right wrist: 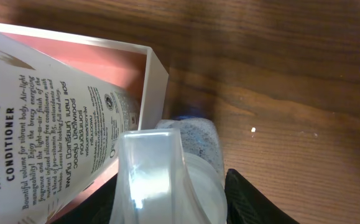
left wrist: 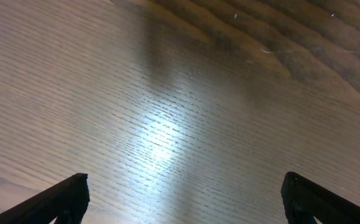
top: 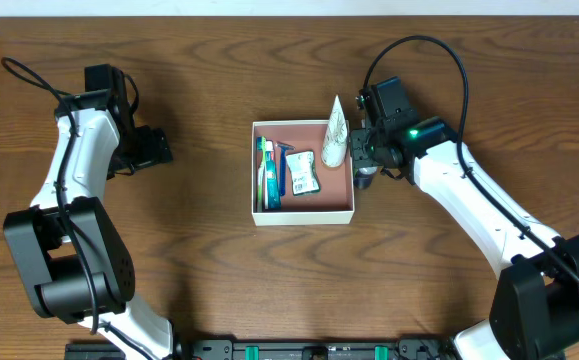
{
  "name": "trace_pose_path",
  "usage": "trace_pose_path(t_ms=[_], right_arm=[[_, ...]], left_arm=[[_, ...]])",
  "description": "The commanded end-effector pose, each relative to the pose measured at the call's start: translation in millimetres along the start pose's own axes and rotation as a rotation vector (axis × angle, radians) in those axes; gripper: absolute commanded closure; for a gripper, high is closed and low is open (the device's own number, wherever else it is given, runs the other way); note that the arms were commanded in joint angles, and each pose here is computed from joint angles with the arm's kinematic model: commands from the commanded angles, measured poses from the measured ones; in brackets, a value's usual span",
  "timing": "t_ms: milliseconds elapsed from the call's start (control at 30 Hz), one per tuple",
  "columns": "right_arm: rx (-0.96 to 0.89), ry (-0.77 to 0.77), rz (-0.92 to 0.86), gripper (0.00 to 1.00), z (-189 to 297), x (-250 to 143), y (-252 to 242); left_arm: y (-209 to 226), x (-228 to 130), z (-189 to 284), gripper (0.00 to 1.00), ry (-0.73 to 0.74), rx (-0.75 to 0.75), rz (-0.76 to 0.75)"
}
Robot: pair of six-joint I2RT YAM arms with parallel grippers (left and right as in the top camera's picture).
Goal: Pack container
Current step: 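Grasp the clear soap dispenser bottle with the right gripper, then lower the dispenser bottle into the box and open the right gripper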
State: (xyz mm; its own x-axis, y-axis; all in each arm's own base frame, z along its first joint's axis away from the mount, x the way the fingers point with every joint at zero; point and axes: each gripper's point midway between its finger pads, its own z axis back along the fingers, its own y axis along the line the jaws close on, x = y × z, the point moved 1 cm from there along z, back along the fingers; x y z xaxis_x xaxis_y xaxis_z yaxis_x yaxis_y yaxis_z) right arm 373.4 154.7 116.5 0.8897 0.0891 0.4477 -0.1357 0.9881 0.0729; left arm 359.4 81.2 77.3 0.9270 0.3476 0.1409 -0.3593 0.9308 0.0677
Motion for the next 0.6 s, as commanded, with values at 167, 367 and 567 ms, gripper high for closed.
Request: trace_pose_path(t_ms=[167,367,567], right_arm=[[-0.025,0.005,0.001,0.66,0,-3,-2],[-0.084,-0.050,0.026,0.66,33,6,-14],[-0.055,-0.174,0.021,0.69,102,17,-15]], left_arm=[[3,3,10,0.02,-0.029,0.007,0.015],[3,3,10,0.02,-0.029,0.007,0.015],[4,3,10,0.02,-0.029,0.008,0.015]])
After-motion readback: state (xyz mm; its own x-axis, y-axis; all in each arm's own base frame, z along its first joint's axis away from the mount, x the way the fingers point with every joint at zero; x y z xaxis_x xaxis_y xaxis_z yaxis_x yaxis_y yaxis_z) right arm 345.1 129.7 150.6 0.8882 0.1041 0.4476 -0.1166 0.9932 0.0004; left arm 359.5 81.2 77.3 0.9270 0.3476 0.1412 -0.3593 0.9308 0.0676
